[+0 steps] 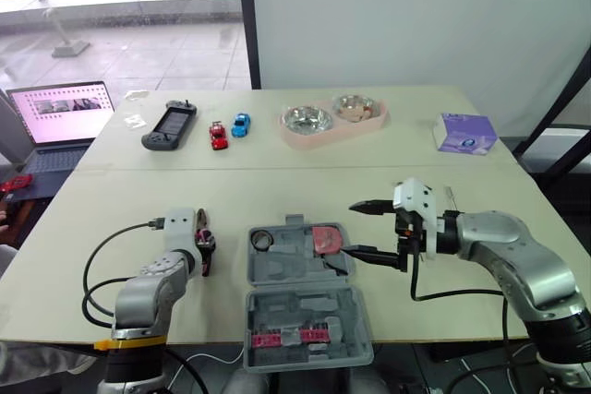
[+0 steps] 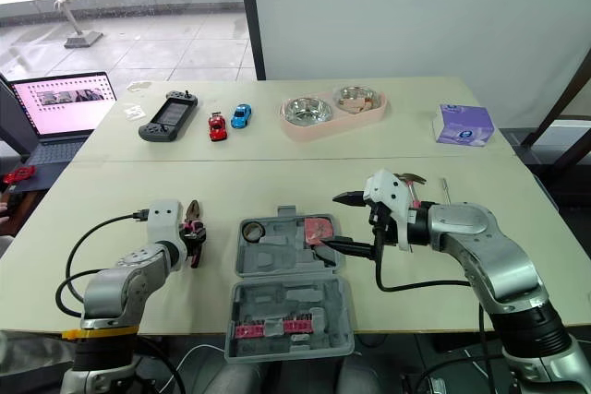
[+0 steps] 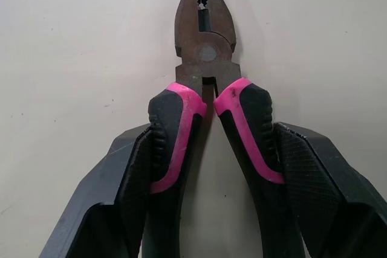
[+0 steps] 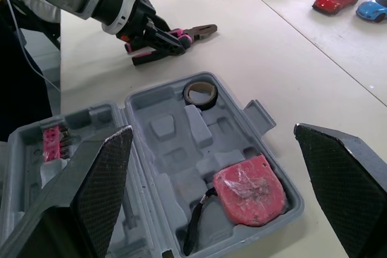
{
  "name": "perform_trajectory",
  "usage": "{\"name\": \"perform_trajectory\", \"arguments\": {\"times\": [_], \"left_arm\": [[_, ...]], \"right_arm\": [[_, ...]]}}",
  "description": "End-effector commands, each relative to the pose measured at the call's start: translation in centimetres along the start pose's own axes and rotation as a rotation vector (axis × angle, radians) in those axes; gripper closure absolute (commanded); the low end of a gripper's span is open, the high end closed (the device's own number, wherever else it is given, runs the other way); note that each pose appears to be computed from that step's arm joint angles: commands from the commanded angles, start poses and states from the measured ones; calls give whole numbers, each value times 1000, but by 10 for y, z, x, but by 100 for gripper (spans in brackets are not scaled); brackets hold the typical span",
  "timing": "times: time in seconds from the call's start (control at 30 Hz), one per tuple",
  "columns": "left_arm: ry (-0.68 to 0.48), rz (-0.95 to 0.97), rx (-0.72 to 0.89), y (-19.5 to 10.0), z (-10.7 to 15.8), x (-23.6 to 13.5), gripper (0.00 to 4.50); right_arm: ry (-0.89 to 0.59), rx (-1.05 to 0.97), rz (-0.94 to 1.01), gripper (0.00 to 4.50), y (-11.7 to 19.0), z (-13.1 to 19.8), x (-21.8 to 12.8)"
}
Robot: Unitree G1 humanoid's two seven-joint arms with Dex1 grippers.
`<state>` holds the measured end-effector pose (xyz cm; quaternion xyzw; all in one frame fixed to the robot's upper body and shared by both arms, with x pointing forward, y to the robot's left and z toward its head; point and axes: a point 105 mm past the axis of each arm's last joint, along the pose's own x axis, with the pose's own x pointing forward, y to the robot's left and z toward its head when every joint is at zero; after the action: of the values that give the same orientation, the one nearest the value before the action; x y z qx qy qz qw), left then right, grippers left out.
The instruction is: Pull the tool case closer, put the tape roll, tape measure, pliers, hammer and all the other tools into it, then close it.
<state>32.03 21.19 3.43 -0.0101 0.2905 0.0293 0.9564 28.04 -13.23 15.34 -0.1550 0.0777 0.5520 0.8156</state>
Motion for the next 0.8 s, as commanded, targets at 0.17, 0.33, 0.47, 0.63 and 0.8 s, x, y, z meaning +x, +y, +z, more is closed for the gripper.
{"name": "perform_trajectory", "arguments": {"times": [0.17, 0.33, 0.47, 0.63, 0.8], "left_arm": [[-19, -118, 232, 23, 25, -29, 191], [2, -285, 470, 23, 42, -54, 191], [-11, -482, 652, 8, 58, -74, 191], [-28, -685, 814, -11, 71, -87, 191], [-80, -915, 953, -39, 82, -96, 191]], "right_arm": [[-11, -39, -16, 0, -3, 12, -2], [16, -57, 5, 0, 0, 15, 4], [46, -133, 15, 0, 1, 20, 12], [102, -309, 75, 0, 13, 30, 35], [137, -399, 194, 0, 36, 44, 74]]}}
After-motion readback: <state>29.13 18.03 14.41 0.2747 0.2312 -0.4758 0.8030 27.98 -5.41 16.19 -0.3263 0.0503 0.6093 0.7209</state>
